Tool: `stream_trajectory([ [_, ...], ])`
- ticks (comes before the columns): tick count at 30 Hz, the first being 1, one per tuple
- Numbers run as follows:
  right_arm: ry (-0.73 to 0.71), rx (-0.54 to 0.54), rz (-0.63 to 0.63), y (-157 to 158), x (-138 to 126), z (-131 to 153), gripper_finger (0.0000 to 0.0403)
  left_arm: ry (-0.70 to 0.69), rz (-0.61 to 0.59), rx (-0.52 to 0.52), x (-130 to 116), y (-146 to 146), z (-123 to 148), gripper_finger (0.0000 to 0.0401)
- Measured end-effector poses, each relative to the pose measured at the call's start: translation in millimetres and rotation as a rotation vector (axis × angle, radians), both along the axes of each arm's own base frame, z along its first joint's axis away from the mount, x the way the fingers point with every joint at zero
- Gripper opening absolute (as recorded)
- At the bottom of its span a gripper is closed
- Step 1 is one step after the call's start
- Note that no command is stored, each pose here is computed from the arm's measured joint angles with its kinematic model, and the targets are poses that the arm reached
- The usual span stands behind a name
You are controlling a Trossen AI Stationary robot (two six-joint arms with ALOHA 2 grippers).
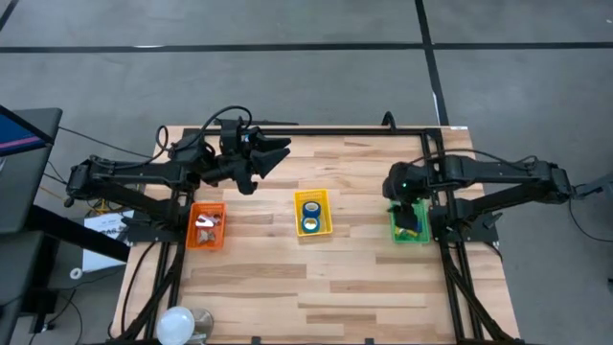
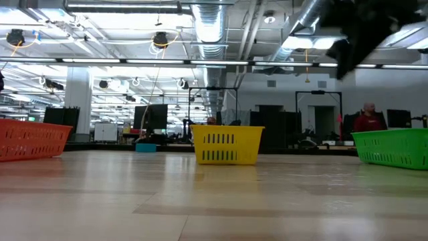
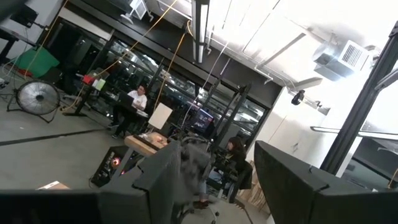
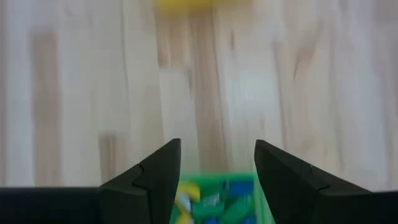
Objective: Pick and place Stapler, Stapler remover, tape
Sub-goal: Put the blue tape into the yellow basket
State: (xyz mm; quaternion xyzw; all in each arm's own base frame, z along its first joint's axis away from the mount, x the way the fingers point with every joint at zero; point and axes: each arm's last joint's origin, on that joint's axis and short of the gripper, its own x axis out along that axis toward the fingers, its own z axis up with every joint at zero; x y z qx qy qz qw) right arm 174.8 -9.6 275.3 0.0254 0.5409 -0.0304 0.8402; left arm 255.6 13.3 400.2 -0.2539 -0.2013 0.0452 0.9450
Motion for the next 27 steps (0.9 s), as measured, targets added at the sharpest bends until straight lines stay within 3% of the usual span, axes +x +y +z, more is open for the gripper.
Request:
stream_trajectory([
  [5,-0.191,-0.02,-0.008,-1.0,11.3,34.4,0.0205,0.006,0.011,0.028,0.0,0.0,0.0,0.0195],
  [9,-0.325,-0.039,-0.085,-2.9,16.9,58.2,0.0217,0.012,0.022,0.056,0.0,0.0,0.0,0.0195],
  [17,-0.535,-0.024,-0.163,-4.3,23.5,91.0,0.0243,0.088,0.041,0.069,2.1,3.6,-6.7,0.0198],
  [21,-0.632,-0.006,-0.18,-4.6,27.6,101.3,0.0246,0.141,0.025,0.008,3.1,13.1,-12.9,0.0219],
  [27,-0.662,-0.001,-0.204,-12.3,28.2,104.0,0.0246,0.2,0.07,0.035,2.0,30.1,-18.1,0.0265],
])
